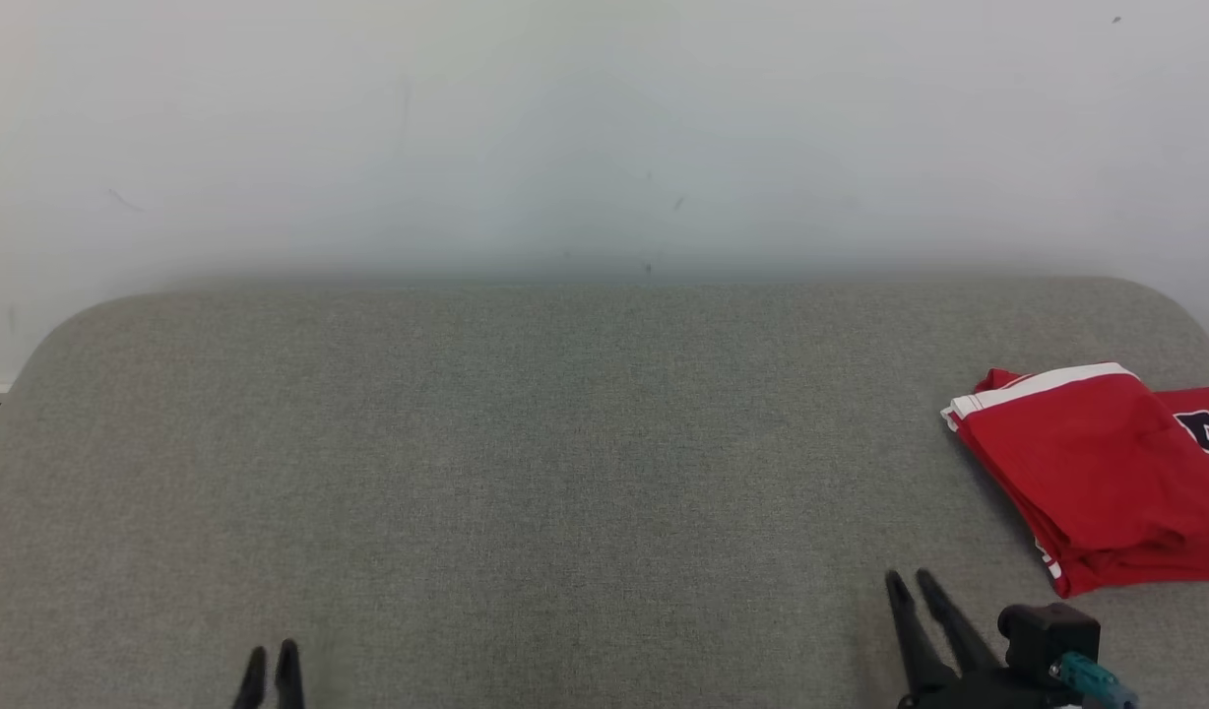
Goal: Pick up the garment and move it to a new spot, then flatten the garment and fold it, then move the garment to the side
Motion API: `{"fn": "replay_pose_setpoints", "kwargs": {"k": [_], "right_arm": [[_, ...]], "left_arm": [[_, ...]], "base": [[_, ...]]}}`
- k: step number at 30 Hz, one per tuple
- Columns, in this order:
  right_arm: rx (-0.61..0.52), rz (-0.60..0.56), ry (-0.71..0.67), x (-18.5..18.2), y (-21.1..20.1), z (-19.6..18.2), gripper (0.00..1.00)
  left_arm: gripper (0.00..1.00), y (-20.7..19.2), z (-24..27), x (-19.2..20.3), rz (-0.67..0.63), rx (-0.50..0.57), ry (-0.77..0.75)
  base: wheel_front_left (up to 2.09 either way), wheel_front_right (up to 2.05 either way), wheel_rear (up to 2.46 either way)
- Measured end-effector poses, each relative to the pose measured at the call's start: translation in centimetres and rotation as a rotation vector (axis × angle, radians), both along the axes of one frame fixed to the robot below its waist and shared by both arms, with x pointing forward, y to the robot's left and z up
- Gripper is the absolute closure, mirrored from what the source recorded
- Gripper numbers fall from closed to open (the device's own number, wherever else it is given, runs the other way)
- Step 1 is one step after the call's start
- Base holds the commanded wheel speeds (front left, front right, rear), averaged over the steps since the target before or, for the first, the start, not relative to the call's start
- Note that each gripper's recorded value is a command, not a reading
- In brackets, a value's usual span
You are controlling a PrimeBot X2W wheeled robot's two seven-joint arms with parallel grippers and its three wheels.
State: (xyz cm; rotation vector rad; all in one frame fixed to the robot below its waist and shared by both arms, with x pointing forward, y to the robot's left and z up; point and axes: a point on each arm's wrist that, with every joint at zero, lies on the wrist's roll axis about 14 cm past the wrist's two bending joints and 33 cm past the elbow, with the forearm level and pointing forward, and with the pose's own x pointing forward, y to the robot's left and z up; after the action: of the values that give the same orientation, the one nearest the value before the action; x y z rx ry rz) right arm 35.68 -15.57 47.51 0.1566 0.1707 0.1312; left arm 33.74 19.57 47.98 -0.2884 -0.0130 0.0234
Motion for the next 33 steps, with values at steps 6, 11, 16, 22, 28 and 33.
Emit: {"fn": "replay_pose_setpoints", "kwargs": {"k": [6,11,16,22,28,33], "right_arm": [[0.049,-0.021,0.065,-0.8,-0.4,-1.8,1.0],[0.139,-0.047,0.073,-0.7,-0.7,-1.8,1.0],[0.229,-0.072,0.07,-0.5,-1.0,-1.5,1.0],[0.327,-0.094,0.063,0.0,-1.3,-1.0,1.0],[0.421,-0.118,0.062,0.2,-1.6,-0.8,1.0],[0.495,-0.133,0.052,0.6,-1.9,-0.3,1.0]], "left_arm": [[1.0,0.2,-1.6,-0.3,0.012,-0.047,0.061],[1.0,0.4,-1.8,-0.2,0.031,-0.133,0.077],[1.0,0.6,-1.7,0.3,0.043,-0.214,0.08],[1.0,0.6,-1.7,0.6,0.053,-0.299,0.088],[1.0,0.7,-1.4,1.2,0.058,-0.39,0.085],[1.0,0.6,-1.2,1.6,0.059,-0.457,0.082]], "base": [[0.0,0.0,0.0],[0.0,0.0,0.0],[0.0,0.0,0.0],[0.0,0.0,0.0],[0.0,0.0,0.0],[0.0,0.0,0.0]]}}
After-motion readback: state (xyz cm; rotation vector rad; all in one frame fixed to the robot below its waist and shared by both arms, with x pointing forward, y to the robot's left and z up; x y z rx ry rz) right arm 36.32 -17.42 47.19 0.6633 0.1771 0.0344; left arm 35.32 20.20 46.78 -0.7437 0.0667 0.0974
